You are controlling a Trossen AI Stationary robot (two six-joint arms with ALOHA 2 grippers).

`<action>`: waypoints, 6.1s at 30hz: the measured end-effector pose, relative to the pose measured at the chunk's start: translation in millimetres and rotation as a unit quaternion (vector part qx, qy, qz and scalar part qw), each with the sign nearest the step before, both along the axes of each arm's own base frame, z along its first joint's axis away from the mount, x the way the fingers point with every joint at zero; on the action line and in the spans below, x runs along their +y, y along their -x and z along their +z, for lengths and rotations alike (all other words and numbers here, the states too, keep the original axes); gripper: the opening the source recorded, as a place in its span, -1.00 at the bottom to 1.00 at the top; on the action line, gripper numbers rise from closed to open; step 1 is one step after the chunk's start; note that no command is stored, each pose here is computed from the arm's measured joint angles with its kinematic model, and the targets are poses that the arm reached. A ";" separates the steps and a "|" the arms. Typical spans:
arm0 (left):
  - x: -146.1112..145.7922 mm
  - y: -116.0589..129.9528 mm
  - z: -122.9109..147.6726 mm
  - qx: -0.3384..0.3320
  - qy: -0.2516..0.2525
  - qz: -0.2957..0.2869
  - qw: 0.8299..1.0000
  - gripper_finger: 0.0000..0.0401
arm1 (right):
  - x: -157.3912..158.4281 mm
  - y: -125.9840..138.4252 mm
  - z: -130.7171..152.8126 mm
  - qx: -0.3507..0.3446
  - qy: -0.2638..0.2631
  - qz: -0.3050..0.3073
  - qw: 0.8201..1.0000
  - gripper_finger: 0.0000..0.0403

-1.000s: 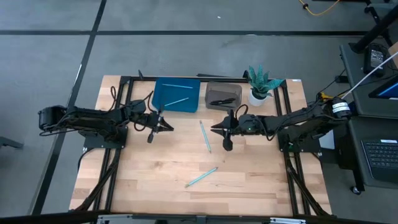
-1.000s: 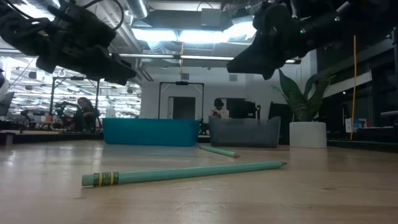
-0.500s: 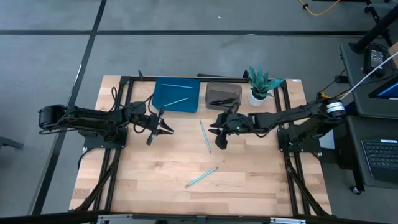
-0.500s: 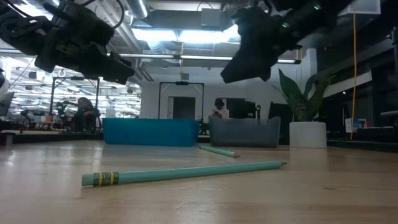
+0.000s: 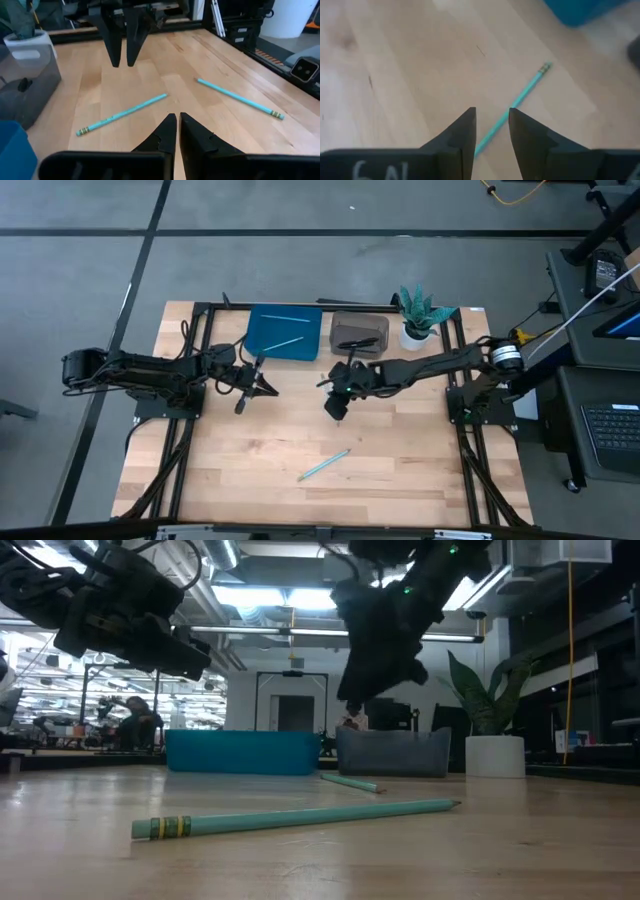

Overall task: Sort pens & pencils
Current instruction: Put the light green pencil into the blue bin

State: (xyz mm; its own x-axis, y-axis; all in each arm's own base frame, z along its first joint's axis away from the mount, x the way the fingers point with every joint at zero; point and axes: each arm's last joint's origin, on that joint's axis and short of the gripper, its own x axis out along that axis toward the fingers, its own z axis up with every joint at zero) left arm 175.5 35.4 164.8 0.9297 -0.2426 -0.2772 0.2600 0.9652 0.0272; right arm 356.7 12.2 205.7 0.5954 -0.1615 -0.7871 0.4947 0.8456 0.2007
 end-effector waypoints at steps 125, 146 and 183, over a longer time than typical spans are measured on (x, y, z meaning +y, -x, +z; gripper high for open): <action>0.7 0.5 -2.2 0.013 -0.003 0.014 1.000 -0.86 | 21.1 -34.9 -32.7 0.144 0.013 0.093 0.985 -0.96; 0.6 0.5 -2.3 0.013 -0.003 0.014 1.000 -0.94 | 25.1 -43.3 -30.2 0.084 -0.025 0.102 0.991 -0.82; 1.2 1.2 -4.4 0.024 -0.012 0.024 0.999 -0.90 | 81.2 -58.9 -90.7 0.080 -0.087 0.138 0.983 -0.35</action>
